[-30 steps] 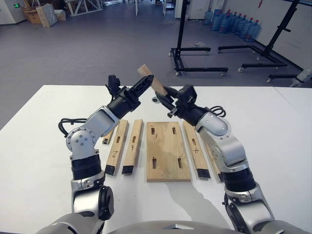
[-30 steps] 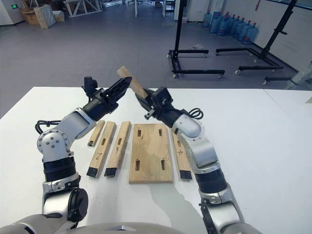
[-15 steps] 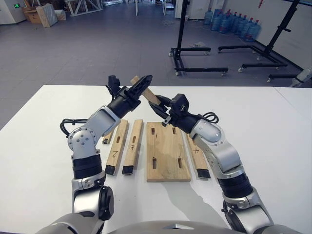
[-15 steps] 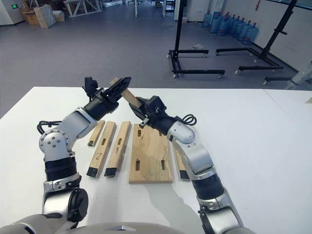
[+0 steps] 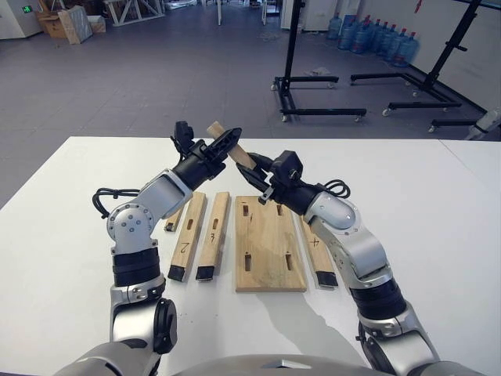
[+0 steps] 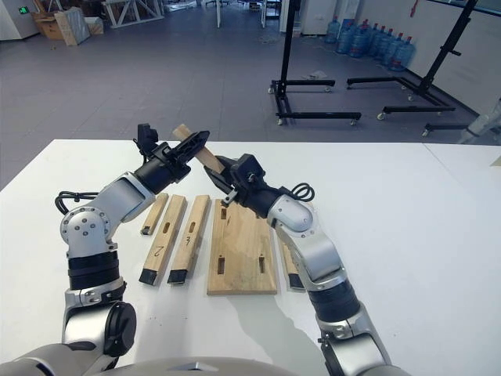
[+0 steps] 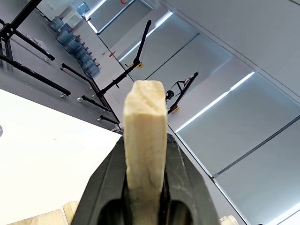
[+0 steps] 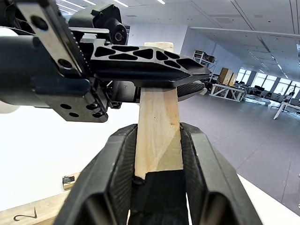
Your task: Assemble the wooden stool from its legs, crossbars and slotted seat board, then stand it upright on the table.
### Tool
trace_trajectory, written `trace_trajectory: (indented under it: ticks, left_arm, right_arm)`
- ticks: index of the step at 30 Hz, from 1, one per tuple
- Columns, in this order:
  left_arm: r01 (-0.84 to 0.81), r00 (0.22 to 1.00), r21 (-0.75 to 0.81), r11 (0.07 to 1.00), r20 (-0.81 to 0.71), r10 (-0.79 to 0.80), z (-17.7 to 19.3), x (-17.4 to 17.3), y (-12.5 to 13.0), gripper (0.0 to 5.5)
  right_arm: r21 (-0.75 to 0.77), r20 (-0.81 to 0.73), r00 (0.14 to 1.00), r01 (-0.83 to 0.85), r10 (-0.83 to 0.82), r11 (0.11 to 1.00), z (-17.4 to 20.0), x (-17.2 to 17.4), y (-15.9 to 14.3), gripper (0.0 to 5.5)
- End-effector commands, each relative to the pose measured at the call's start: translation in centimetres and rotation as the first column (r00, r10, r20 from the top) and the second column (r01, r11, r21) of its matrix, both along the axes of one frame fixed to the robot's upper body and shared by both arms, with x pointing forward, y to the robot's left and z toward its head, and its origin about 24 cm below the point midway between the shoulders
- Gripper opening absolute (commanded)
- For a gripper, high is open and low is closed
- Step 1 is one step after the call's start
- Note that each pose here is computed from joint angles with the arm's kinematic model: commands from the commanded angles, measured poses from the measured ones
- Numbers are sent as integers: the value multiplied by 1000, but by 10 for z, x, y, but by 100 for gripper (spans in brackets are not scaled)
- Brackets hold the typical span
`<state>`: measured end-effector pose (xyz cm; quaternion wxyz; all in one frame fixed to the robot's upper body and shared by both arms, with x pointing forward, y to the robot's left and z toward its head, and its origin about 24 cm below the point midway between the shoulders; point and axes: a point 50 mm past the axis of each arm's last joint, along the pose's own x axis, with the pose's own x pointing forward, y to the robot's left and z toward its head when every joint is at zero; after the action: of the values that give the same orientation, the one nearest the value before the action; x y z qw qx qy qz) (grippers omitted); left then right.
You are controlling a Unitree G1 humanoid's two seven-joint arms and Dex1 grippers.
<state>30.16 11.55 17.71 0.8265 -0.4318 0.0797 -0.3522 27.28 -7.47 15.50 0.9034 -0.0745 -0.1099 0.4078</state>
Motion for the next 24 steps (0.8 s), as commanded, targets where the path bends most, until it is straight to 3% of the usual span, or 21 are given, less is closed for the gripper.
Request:
trace_trajectory:
  ticks: [1,5,6,12,14,16,19,21,24]
  left_arm:
    - [-43,999,26,999,-8,43,-2,3,5,39]
    - [-72,997,69,995,-10,73,-5,5,8,39]
    - [-78,997,79,994,-8,79,-6,5,9,39]
    - [-136,991,201,970,30,133,-12,6,18,39]
    - [-211,978,321,923,77,196,-14,2,36,39]
    - [-320,947,496,807,160,277,-21,-10,65,39]
    - [-412,910,595,690,231,344,-31,-25,89,39]
    - [-433,899,572,696,222,376,-41,-27,89,39]
    - [-465,881,514,721,186,436,-53,-29,84,39]
  right_arm:
    - [-20,-29,999,-17,16,1000,-5,-3,1,129]
    - [-47,-116,992,-49,43,998,-15,-6,3,129]
    - [-55,-143,989,-44,36,998,-17,-6,2,168]
    - [-88,-254,966,-67,42,994,-16,-5,-15,279]
    - [-113,-255,966,4,-33,994,-12,-3,-42,322]
    - [-139,-266,954,106,-140,985,-11,-4,-76,363]
    - [-141,-284,921,235,-266,962,-15,-8,-106,421]
    - [-105,-294,898,311,-328,945,-19,-6,-110,453]
    - [-65,-327,879,346,-348,936,-25,1,-102,453]
